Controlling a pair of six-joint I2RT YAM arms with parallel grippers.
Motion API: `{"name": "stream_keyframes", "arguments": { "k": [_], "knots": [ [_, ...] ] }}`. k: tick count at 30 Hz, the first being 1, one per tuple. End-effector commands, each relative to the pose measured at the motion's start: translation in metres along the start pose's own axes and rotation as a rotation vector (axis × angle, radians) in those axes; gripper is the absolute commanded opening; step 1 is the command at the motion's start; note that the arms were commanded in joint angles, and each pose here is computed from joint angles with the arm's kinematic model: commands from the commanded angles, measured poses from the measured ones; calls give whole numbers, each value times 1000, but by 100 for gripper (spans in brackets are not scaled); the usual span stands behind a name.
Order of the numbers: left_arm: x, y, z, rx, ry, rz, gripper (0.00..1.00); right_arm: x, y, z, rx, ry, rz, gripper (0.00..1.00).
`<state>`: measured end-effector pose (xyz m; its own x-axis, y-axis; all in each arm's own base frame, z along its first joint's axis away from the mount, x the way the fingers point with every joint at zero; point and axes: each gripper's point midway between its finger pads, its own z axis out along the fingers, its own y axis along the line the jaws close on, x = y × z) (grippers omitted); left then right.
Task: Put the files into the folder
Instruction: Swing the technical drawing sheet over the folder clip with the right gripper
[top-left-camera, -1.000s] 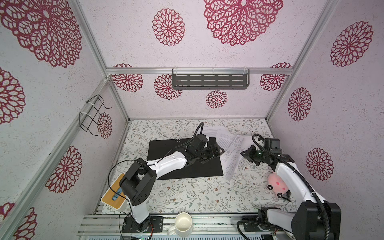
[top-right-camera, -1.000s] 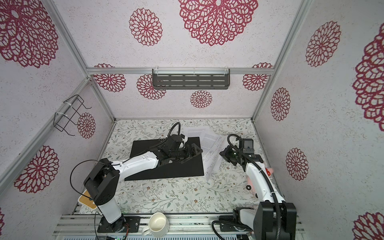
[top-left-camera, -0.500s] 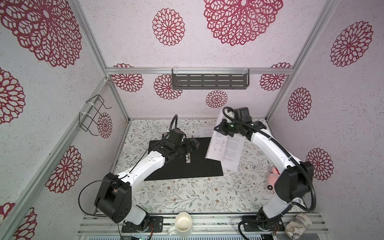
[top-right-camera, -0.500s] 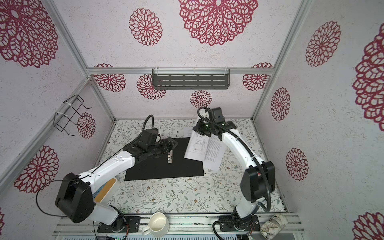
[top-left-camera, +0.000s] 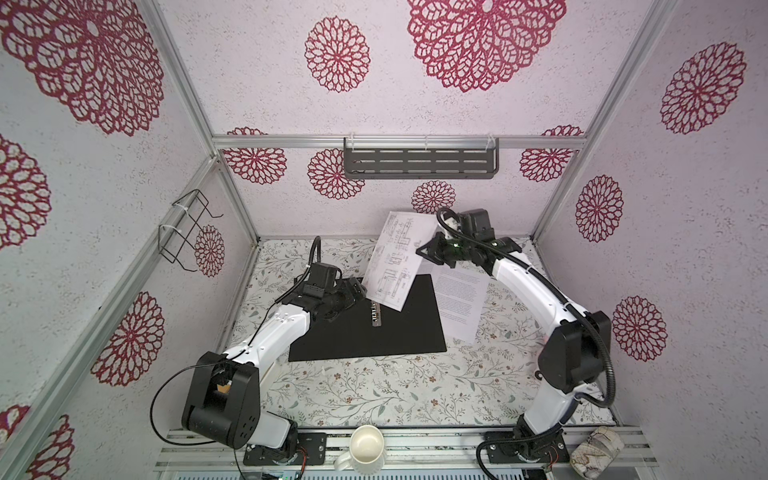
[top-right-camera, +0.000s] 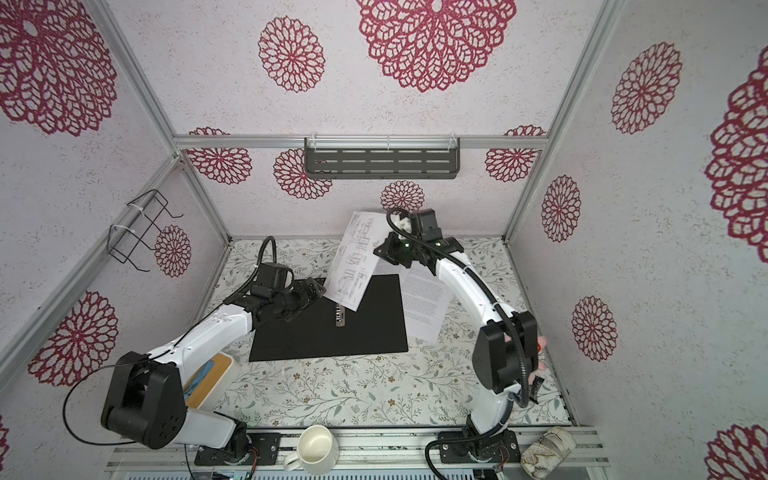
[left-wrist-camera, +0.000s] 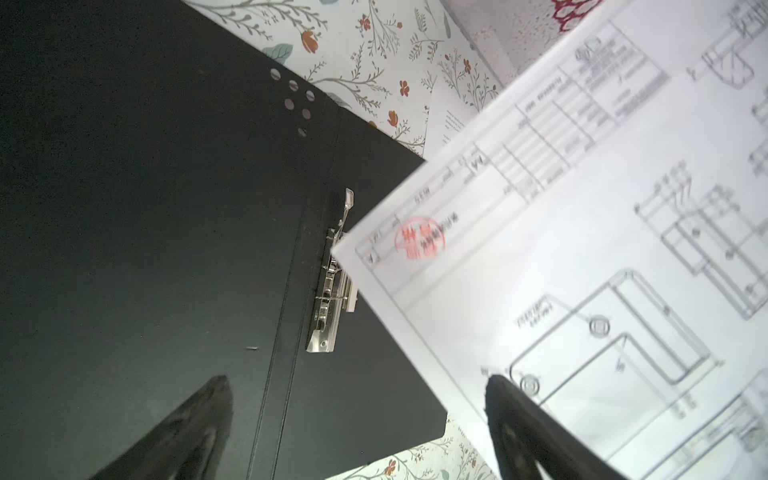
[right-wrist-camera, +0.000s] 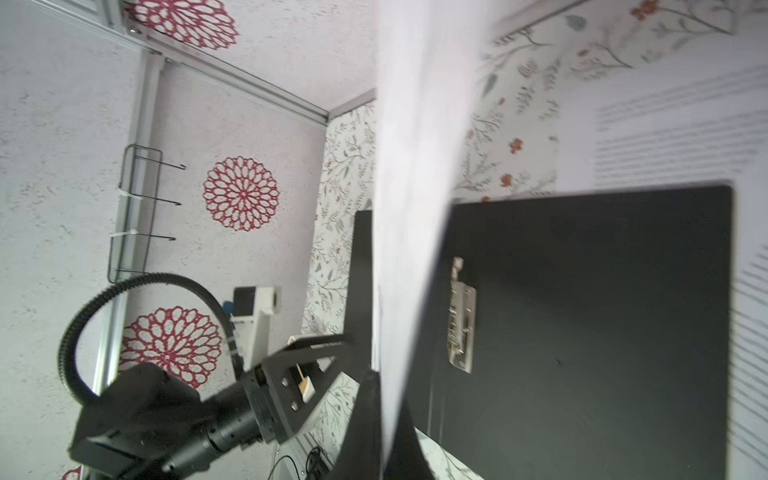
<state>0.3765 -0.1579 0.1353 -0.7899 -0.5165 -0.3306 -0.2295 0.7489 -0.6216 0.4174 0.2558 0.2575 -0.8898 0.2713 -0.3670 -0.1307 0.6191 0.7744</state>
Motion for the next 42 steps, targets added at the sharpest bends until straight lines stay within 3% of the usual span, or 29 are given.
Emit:
{"name": "stream_keyframes", "arguments": {
  "k": [1, 8, 17, 34, 42],
  "knots": [
    [4, -2, 11, 47, 42, -21, 98, 18, -21, -6, -60, 1, 34, 0],
    [13, -1, 28, 85, 80, -60, 99, 78, -101, 8, 37, 154, -53, 0],
    [25, -5, 32, 59, 87, -23, 98, 96, -137, 21, 63, 285, -152, 0],
    [39, -14, 42, 35, 99, 12, 97, 75, -115, 34, -56, 356, -433, 0],
    [42, -16, 46, 47, 122, 18, 97, 81, -116, 47, -49, 433, -470, 0]
  ]
}}
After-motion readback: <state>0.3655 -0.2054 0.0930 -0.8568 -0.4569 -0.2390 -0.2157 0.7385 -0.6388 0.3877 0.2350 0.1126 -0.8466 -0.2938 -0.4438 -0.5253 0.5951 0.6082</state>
